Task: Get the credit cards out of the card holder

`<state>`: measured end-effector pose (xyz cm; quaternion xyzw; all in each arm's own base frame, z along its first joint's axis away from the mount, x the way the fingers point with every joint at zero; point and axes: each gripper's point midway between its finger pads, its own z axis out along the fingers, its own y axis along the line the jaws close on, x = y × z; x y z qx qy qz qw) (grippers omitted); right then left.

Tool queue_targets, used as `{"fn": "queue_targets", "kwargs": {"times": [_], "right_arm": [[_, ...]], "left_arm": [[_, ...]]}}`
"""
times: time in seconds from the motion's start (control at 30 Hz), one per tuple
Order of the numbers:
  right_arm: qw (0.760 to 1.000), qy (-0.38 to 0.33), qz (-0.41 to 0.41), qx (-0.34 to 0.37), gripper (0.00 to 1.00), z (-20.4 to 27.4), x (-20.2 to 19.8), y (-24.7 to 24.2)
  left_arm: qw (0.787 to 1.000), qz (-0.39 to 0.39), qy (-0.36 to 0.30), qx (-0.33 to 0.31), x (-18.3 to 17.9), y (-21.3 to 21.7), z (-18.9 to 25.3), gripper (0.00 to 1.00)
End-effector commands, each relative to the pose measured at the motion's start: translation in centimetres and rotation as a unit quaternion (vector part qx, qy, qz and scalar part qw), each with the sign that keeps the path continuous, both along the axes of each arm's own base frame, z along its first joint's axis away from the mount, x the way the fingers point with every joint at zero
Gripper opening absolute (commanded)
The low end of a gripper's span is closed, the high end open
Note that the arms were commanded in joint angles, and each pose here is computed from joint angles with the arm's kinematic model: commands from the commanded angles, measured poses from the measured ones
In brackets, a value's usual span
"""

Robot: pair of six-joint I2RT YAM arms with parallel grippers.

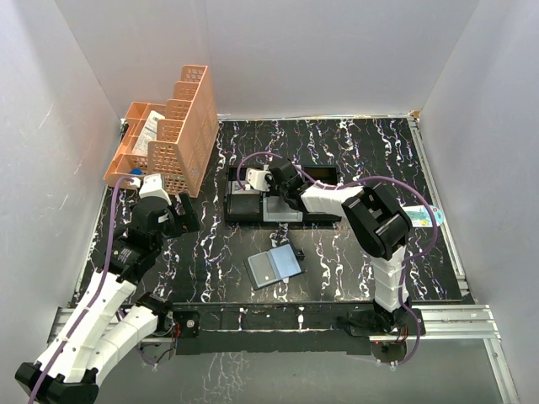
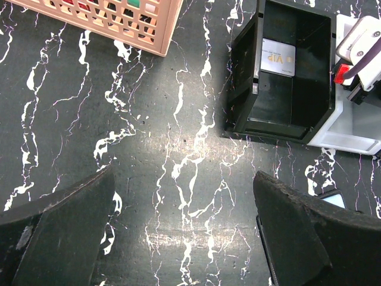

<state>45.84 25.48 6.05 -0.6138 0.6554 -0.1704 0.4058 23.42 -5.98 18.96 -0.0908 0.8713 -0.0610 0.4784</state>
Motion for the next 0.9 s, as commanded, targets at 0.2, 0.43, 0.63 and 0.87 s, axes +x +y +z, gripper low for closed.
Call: {"fn": "queue_targets", "kwargs": {"times": [0.2,0.43,0.63,0.87], "right_arm": [[1.0,-0.016,0.006,0.026,0.27,0.9,0.0,0.2],[0.999,0.007,0.017,0.04,0.37,0.9,-0.7,0.6],[0.998,0.026,0.022,0.051,0.4,0.8,-1.1,0.9],[0.997,0.036,0.026,0.057,0.41,0.6,-1.4,1.1]], "left_arm": [[1.0,-0.005,-0.006,0.001,0.2,-0.1,0.2,0.99],[1.0,-0.006,-0.004,0.002,0.2,-0.1,0.1,0.99],[1.0,-0.007,-0.003,0.002,0.2,-0.1,0.0,0.99],[1.0,-0.008,-0.002,0.002,0.2,-0.2,0.0,0.99]]}}
